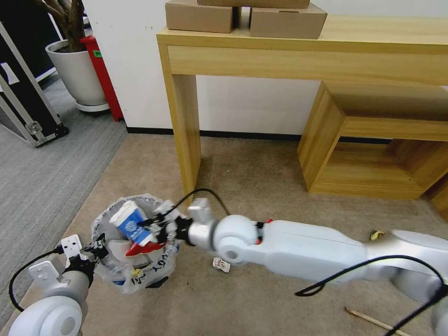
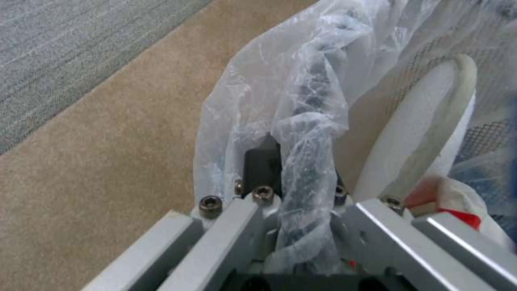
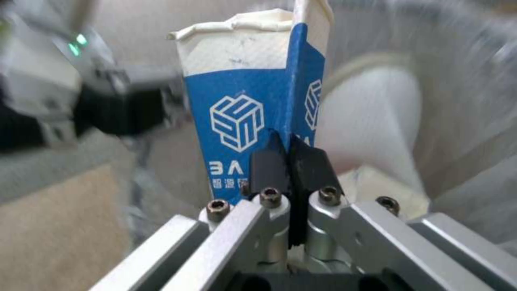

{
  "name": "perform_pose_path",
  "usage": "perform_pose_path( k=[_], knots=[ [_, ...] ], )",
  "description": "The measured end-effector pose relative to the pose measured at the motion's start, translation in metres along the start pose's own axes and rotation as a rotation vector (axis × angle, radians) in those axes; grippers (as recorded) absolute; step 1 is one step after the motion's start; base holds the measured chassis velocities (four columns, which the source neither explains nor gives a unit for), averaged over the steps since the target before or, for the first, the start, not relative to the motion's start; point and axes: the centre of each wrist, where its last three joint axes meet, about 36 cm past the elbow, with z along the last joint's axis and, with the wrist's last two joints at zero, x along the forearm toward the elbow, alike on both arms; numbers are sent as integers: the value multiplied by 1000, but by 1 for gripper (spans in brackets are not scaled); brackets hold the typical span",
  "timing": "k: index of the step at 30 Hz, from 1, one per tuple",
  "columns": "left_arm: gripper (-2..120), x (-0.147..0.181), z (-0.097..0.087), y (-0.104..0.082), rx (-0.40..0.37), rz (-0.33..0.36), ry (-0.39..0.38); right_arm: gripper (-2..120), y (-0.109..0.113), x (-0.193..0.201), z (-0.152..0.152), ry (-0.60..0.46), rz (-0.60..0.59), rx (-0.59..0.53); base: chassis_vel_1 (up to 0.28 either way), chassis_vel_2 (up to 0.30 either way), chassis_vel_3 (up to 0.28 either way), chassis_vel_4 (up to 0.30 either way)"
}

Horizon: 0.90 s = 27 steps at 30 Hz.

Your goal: Pick up the trash bin and place the garbage on the floor into it.

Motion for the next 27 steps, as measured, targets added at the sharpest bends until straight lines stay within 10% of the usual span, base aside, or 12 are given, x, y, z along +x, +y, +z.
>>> perform_pose_path(
  k=[18, 27],
  knots=[
    [1, 0, 3, 1, 10, -2, -2, 3, 3, -28, 6, 52, 142, 50, 0, 0, 0, 0],
    [1, -2, 6, 1, 7, -7, 5, 37, 6, -12, -2, -27, 131, 24, 0, 0, 0, 0]
  ],
)
